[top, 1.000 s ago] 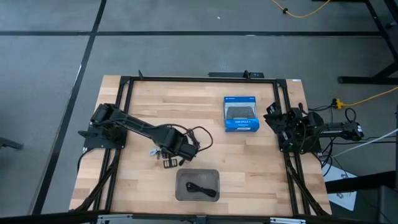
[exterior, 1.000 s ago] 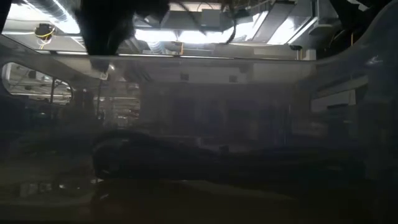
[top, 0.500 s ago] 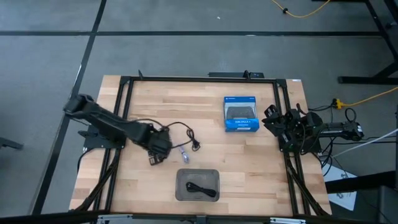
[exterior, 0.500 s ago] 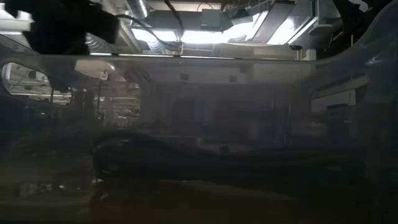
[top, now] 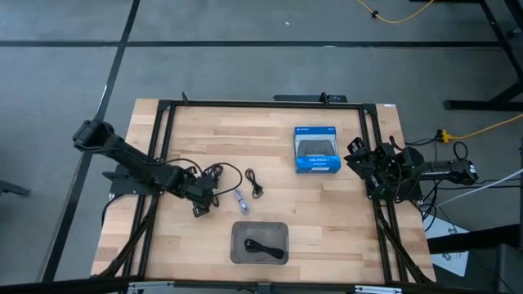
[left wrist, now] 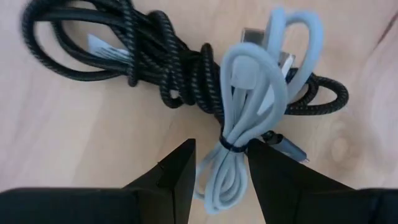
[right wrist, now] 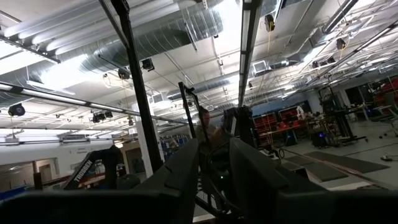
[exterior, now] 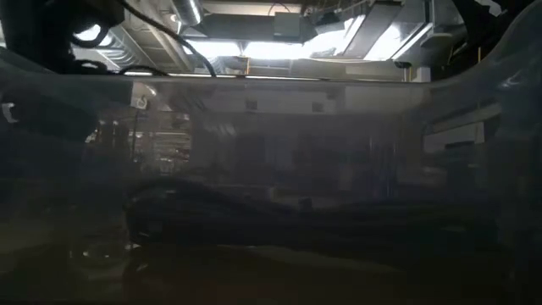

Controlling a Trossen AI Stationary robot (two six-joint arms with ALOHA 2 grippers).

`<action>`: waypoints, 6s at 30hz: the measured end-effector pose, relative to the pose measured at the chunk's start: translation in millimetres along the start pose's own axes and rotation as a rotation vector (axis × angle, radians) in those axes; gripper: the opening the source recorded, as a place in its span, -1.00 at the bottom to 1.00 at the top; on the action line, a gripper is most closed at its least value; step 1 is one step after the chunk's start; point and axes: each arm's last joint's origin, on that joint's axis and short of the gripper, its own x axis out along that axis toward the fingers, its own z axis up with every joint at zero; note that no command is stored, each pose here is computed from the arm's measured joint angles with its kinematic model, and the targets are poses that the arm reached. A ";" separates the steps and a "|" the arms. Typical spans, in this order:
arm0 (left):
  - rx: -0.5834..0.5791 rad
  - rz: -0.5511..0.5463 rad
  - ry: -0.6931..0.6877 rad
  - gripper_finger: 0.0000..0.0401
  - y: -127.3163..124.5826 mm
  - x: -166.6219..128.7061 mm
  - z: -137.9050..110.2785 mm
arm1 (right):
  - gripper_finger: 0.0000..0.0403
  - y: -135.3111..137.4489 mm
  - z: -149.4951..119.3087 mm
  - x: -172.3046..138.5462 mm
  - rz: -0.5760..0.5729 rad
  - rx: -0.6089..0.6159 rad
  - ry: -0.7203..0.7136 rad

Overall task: Pick and place USB-C Cables
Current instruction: Put the left white charger cable into the black bin, then put the right black charger cable into the black bin

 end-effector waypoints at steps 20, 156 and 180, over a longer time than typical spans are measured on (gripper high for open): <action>0.079 -0.166 -0.250 -0.89 -39.4 -79.7 65.0 | -0.52 -0.1 -0.2 0.0 -0.002 0.003 0.002; 0.920 -0.053 0.004 -1.00 -91.9 -22.7 225.7 | -0.52 -4.0 -11.6 -0.8 -0.045 0.061 0.120; 0.688 -0.325 -0.159 -0.64 -195.5 -69.9 169.9 | -0.52 -2.0 -12.5 -0.9 0.022 0.067 0.147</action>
